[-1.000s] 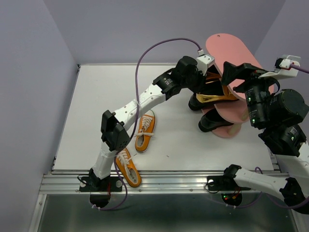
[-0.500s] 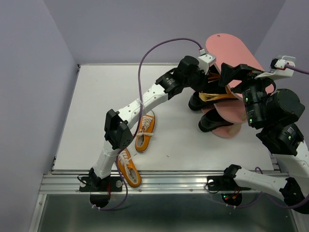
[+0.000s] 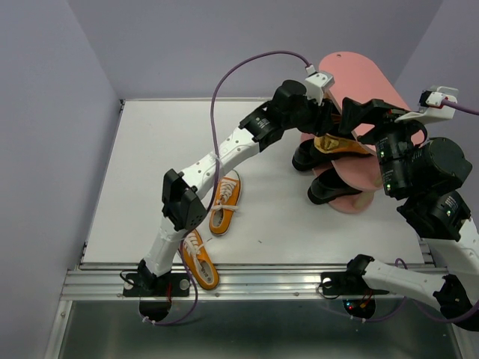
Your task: Place and organize the shoes onto the shoe shelf
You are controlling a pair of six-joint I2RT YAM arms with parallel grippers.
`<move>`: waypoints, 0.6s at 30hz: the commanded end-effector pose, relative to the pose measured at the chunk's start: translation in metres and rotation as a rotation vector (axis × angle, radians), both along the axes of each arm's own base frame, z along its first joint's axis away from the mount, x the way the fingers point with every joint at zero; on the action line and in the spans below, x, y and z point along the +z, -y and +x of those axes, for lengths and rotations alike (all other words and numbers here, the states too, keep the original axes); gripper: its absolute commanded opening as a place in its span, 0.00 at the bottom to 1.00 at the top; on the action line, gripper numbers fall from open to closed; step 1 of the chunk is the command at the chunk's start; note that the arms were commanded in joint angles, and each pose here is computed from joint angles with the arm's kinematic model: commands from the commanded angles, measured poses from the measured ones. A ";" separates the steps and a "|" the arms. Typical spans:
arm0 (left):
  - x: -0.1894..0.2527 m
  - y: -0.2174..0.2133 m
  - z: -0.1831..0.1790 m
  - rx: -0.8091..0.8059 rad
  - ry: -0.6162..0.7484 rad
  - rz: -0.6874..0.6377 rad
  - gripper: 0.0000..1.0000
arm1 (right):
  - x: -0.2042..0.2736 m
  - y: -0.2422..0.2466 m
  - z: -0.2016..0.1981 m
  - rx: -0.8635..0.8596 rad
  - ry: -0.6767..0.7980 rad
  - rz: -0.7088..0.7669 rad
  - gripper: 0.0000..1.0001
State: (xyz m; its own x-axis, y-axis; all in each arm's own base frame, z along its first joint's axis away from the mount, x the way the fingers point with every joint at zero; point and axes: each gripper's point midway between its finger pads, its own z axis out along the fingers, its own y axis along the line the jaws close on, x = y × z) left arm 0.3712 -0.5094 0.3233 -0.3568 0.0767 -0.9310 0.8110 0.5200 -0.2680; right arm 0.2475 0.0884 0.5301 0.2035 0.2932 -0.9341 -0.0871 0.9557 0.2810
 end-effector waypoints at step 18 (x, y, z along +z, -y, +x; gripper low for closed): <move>0.107 -0.053 -0.033 0.036 0.118 -0.121 0.79 | 0.002 -0.007 0.000 0.034 0.006 0.009 1.00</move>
State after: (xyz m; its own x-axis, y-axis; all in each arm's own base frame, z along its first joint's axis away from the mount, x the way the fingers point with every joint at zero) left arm 0.3577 -0.4906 0.3536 -0.3477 0.0433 -0.9366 0.8056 0.5249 -0.2748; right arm 0.2506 0.0923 0.5248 0.1912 0.2837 -0.9397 -0.0872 0.9584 0.2716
